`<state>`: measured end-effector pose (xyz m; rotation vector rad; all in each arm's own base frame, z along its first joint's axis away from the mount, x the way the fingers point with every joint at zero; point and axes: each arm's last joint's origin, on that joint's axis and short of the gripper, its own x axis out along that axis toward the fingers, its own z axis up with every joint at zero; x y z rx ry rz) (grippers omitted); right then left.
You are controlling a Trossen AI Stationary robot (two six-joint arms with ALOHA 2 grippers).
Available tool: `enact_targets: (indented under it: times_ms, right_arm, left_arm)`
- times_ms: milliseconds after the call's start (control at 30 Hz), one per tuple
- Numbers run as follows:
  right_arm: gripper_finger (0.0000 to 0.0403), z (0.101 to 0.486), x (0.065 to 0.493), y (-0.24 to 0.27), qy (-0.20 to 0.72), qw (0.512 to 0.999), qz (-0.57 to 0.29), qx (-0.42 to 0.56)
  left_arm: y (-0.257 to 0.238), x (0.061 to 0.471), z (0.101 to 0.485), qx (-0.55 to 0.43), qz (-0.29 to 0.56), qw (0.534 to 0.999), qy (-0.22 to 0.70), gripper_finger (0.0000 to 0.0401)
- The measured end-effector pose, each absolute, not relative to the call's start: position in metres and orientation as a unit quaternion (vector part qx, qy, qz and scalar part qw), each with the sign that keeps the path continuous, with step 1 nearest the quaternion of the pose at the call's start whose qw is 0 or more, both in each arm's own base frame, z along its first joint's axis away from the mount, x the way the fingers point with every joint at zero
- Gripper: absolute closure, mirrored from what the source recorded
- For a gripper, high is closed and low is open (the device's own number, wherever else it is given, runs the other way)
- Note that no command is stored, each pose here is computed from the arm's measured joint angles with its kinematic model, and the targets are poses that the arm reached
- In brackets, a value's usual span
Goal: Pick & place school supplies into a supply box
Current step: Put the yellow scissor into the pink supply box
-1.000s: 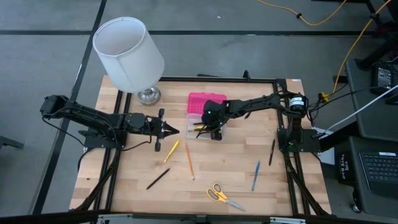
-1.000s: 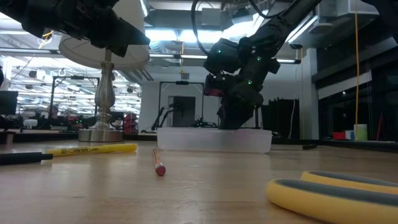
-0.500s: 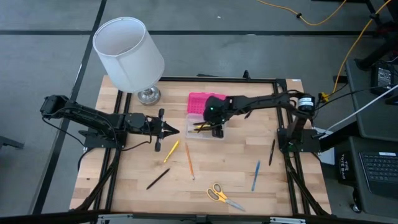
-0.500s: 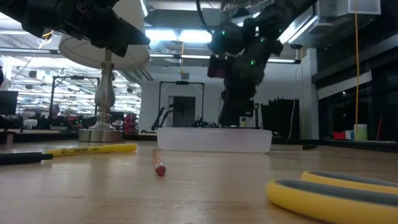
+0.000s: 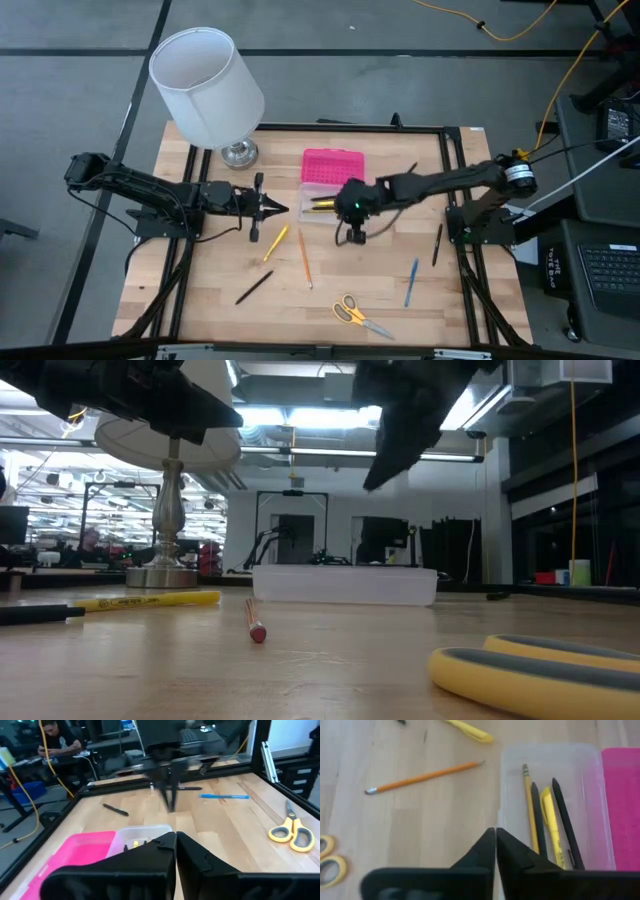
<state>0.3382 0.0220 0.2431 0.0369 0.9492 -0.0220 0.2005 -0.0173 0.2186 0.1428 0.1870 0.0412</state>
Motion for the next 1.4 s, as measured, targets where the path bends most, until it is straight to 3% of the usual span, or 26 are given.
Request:
enact_targets:
  times_ms: [333, 667, 900, 1400]
  right_arm:
    - [0.0388, 0.259, 0.315, 0.085, 0.434, 0.9, -0.052, 0.005]
    - [0.0398, 0.249, 0.295, 0.143, 0.427, 0.892, -0.098, 0.11]
    - [0.0399, 0.238, 0.308, 0.186, 0.454, 0.871, -0.112, 0.149]
    - [0.0399, 0.256, 0.339, 0.247, 0.524, 0.796, -0.201, 0.227]
  left_arm:
    - [-0.019, 0.199, 0.211, 0.024, -0.016, 0.991, 0.132, 0.0395]
    - [-0.021, 0.199, 0.211, 0.031, -0.04, 0.99, 0.131, 0.0395]
    - [-0.021, 0.199, 0.212, 0.033, -0.04, 0.99, 0.129, 0.0395]
    - [-0.021, 0.199, 0.211, 0.03, -0.04, 0.99, 0.132, 0.0395]
